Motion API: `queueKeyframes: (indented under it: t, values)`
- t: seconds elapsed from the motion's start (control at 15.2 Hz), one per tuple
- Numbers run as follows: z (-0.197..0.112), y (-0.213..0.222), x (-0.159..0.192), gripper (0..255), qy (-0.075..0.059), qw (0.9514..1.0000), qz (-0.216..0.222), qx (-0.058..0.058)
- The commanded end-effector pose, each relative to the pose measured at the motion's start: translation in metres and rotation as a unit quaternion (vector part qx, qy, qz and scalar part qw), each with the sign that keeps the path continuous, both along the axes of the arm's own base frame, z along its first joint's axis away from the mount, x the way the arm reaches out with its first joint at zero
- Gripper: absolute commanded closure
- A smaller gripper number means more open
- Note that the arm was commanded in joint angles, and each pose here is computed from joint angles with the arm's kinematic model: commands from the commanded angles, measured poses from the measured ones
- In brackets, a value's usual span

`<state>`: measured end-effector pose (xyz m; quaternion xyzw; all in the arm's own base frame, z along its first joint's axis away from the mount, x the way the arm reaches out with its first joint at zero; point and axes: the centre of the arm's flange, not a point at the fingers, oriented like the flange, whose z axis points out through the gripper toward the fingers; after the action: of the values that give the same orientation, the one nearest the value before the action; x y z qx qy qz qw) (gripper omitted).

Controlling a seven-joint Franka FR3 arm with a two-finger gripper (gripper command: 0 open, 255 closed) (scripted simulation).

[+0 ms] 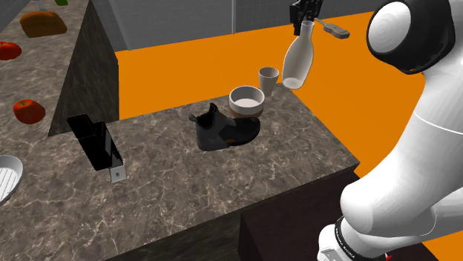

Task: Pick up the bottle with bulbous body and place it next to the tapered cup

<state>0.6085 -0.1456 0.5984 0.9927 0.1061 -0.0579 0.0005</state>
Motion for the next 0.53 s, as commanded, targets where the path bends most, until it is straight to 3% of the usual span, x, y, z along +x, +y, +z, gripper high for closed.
queueKeyframes:
  t: [0.0,0.46]
  values:
    - [-0.011,0.000,0.000,255,-0.001,1.0000,0.000,0.000]
    - [-0.048,0.000,0.000,255,-0.001,1.0000,0.000,0.000]
